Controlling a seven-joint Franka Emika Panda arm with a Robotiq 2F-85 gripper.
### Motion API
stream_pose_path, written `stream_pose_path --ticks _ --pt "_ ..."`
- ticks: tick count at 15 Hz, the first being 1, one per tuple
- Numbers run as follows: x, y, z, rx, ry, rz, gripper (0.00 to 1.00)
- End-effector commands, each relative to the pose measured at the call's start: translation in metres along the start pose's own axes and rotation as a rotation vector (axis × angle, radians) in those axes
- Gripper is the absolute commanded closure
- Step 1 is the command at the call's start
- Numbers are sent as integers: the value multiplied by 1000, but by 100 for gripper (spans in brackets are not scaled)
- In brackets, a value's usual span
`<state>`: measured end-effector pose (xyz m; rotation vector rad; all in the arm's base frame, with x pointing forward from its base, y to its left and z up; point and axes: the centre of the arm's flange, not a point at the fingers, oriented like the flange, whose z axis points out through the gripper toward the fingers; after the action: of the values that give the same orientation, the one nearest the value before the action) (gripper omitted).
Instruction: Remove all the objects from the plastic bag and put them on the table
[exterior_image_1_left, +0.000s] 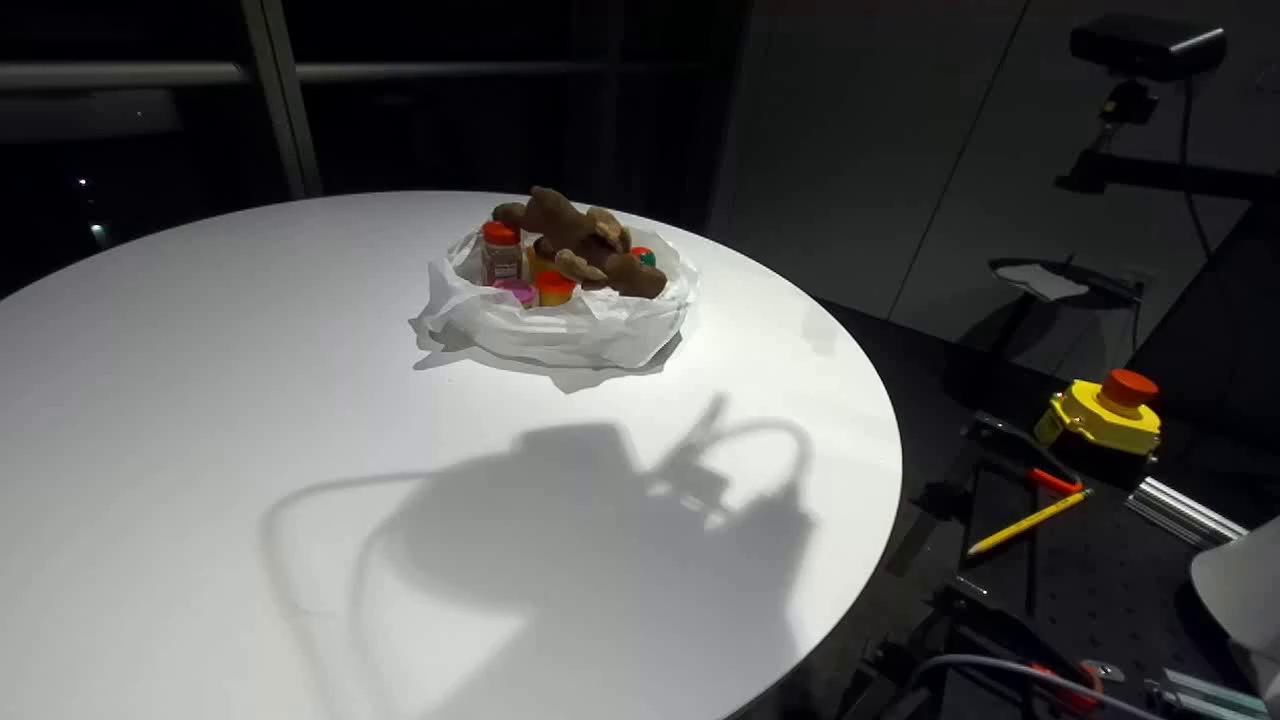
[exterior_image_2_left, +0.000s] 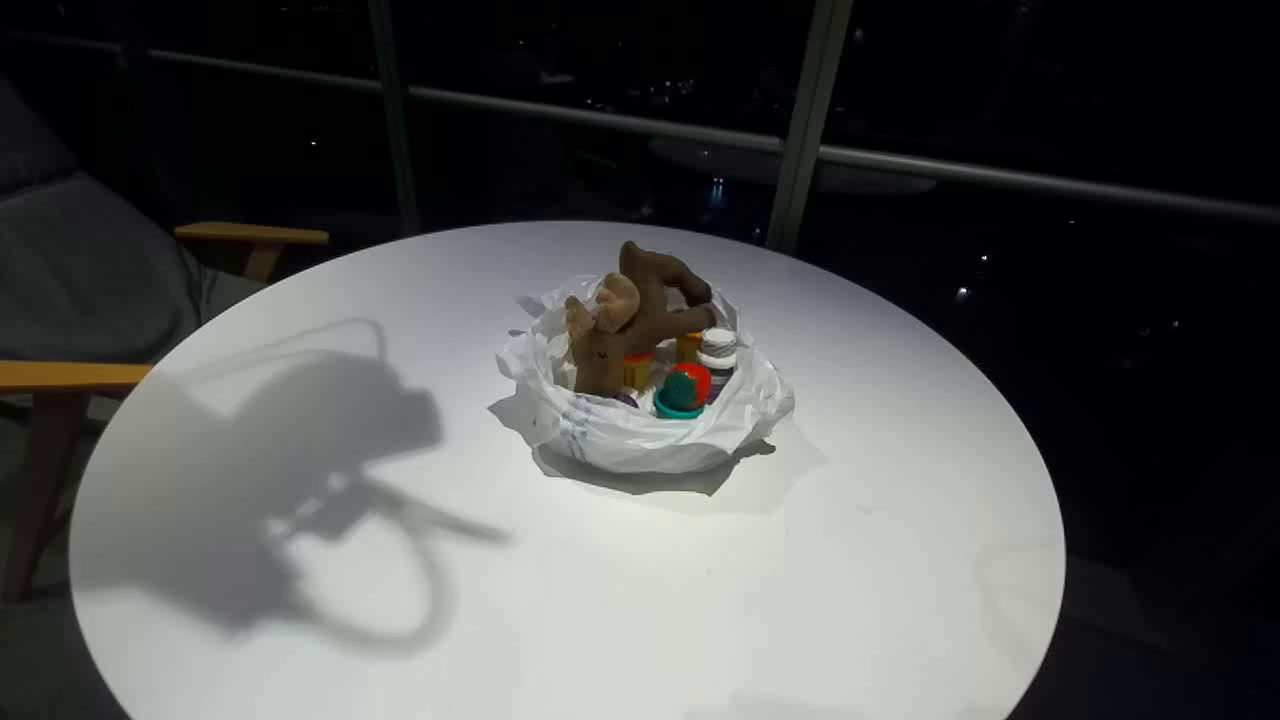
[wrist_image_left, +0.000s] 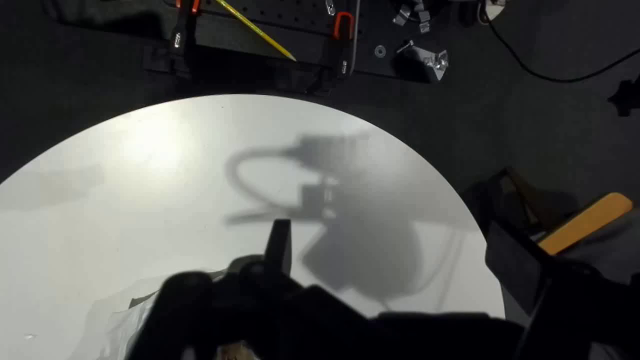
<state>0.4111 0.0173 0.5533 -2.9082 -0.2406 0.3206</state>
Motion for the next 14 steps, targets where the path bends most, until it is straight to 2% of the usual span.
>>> stream_pose_path --ticks 1,10,14 --pt "0 0 -1 -1 3 0 0" --pt "-1 -1 -6 -2 13 -2 0" --pt "51 1 1 -35 79 31 0"
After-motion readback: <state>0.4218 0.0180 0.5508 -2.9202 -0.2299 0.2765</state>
